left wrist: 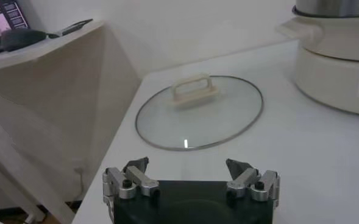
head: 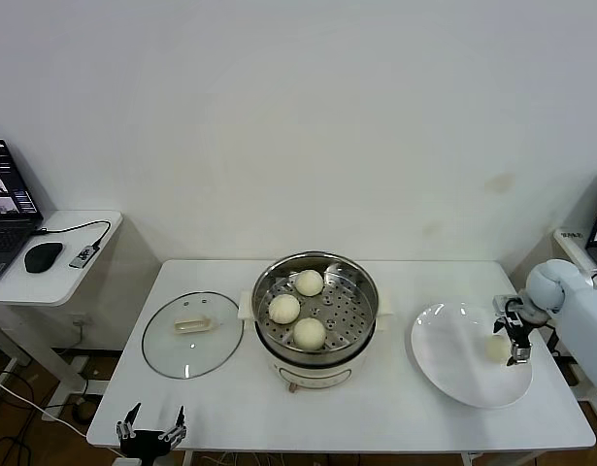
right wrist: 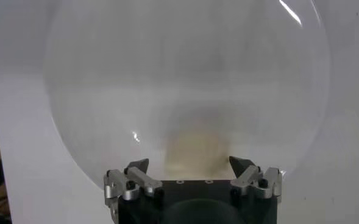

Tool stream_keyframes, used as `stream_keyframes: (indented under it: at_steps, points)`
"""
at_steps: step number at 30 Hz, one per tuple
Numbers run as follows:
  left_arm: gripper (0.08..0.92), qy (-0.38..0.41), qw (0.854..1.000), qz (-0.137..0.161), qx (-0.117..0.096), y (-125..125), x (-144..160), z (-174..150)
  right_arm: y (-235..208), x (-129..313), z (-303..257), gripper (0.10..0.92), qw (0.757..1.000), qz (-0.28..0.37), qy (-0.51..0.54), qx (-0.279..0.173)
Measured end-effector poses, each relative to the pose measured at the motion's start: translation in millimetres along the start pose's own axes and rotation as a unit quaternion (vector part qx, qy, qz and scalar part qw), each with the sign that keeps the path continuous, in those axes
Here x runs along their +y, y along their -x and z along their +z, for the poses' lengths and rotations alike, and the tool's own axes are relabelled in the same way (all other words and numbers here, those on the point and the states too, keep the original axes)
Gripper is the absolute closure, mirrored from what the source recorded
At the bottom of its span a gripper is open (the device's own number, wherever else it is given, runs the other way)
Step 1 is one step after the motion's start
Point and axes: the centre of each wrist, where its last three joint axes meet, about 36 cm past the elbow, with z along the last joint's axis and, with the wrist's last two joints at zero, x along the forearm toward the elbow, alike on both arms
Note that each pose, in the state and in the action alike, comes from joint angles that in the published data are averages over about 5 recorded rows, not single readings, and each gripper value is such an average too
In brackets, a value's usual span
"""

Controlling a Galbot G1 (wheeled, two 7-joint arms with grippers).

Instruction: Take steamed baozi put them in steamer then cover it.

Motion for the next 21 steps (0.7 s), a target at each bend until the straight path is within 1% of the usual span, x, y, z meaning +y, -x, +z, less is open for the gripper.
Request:
stream_keyframes:
  at_steps: [19, 21]
  points:
    - [0.177, -0.001, 1.000, 0.001, 0.002, 2.0, -2.5, 2.0, 9.1, -1.4, 0.0, 0.200, 1.000, 0.004, 0.003, 0.001]
    - [0.177, -0.002, 1.000, 0.002, 0.003, 2.0, -3.3, 2.3, 9.3, -1.9, 0.1, 0.210, 1.000, 0.006, 0.004, 0.000]
